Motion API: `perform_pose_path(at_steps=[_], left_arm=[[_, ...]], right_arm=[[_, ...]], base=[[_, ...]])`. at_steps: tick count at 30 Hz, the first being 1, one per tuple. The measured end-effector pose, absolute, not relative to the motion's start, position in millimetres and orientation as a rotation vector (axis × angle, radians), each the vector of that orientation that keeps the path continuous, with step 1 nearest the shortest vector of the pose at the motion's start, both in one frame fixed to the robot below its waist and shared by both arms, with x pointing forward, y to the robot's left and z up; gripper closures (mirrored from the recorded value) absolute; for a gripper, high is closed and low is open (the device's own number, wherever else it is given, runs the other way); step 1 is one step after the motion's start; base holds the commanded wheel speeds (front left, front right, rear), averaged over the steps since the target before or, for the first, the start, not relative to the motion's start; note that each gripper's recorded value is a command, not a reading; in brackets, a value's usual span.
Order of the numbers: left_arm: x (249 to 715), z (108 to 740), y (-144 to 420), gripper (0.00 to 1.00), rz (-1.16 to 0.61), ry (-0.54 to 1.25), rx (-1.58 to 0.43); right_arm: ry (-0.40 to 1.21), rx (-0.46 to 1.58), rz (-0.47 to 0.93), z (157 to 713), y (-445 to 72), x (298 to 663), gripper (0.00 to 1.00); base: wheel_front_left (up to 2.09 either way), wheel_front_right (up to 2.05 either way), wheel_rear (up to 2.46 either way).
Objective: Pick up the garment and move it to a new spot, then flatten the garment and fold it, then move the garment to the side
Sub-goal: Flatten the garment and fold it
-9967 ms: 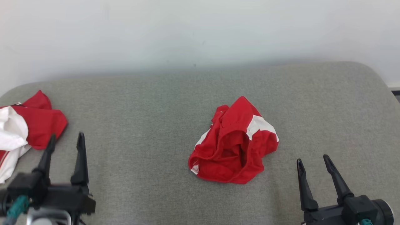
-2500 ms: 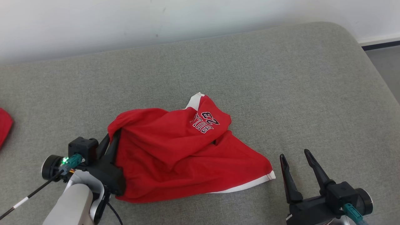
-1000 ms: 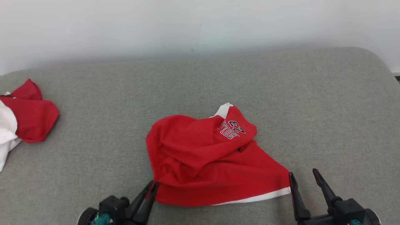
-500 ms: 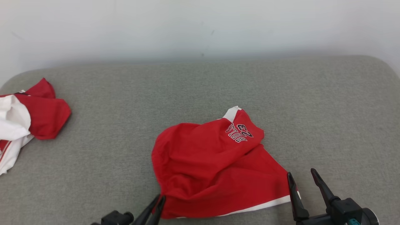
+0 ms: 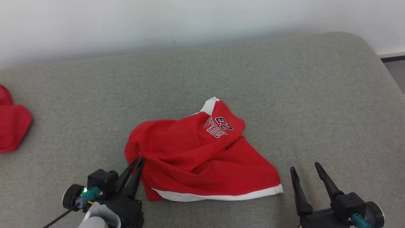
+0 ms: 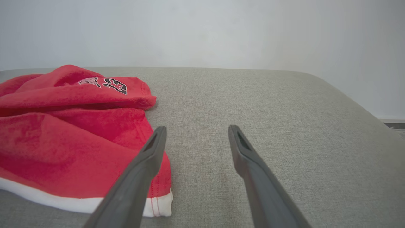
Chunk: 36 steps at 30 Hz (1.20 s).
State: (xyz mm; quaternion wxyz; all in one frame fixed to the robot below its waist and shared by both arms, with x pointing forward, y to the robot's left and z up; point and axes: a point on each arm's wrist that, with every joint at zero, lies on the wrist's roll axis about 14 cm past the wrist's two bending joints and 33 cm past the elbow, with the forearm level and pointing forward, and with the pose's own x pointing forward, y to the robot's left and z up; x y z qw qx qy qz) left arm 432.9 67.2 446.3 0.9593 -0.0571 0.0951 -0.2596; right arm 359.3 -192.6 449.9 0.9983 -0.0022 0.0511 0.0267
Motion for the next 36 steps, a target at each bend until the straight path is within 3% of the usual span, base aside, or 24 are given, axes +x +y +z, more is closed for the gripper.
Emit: perform_pose_path(at_steps=[7, 8, 9, 10, 20, 36], left_arm=[[448.5, 428.8, 57.6, 1.00, -0.543, 0.231, -0.063], [449.4, 430.1, 56.8, 0.90, -0.538, 0.227, -0.068], [449.6, 431.7, 55.4, 0.53, -0.534, 0.225, -0.076], [449.9, 436.4, 52.8, 0.00, -0.531, 0.212, -0.088], [438.8, 487.2, 72.2, 0.00, -0.445, 0.043, -0.185], [365.3, 515.5, 182.8, 0.00, -0.133, -0.098, -0.108]], right_arm=[[0.124, -0.002, 0.032, 443.7, -196.9, 356.4, 0.00], [0.123, 0.001, 0.034, 444.0, -195.7, 356.3, 0.00], [0.120, 0.003, 0.036, 444.7, -194.4, 356.2, 0.00], [0.118, 0.004, 0.038, 445.3, -193.6, 356.2, 0.00], [0.098, 0.016, 0.074, 450.7, -181.8, 356.7, 0.00], [0.039, 0.016, 0.126, 468.7, -168.6, 344.0, 0.00]], base=[[0.00, 0.00, 0.00], [0.00, 0.00, 0.00], [0.00, 0.00, 0.00], [0.00, 0.00, 0.00], [0.00, 0.00, 0.00], [0.00, 0.00, 0.00]])
